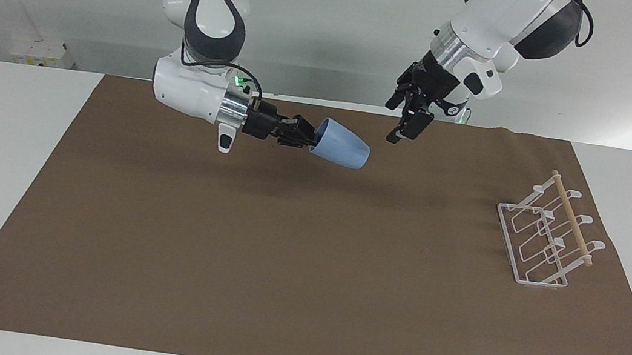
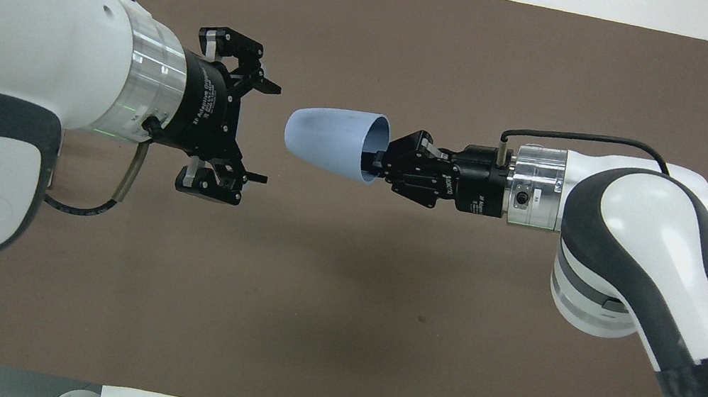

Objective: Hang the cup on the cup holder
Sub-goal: 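Lift the cup with the right gripper while the left gripper approaches it, then grasp the cup rim with the left gripper from the right gripper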

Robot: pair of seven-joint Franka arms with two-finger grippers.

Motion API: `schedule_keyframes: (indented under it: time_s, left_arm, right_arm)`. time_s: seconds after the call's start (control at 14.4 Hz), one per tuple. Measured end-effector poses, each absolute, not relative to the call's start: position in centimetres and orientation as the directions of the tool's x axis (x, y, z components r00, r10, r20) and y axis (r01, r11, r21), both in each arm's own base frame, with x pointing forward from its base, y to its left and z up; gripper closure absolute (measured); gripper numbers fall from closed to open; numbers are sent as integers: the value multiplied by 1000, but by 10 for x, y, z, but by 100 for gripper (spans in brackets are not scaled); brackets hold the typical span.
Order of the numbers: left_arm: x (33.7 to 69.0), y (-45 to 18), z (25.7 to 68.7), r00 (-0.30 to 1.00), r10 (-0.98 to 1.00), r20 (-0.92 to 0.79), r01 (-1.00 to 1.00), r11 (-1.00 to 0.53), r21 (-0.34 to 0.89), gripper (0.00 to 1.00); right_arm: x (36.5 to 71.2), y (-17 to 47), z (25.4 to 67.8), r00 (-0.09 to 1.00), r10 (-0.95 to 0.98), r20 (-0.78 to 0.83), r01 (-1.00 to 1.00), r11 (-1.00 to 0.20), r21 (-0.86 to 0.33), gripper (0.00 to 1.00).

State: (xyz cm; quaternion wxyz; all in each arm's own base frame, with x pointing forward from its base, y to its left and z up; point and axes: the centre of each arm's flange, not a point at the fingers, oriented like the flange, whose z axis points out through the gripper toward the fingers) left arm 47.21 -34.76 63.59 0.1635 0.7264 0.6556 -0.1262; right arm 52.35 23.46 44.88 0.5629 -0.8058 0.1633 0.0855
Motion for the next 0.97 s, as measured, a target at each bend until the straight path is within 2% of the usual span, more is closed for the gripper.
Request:
schedule_keyframes:
  time_s: [0.42,0.97]
  left_arm:
    - [478,-383,597,93,907,-410,995,-70,70,1]
    - [474,-387,563,80,922,-379,997,-80,14,1]
  right_arm:
    - [514,257,440,933,-168,-319,-359,-341,-869,94]
    - [514,256,438,932,-169,-322,-361,-343,-867,94]
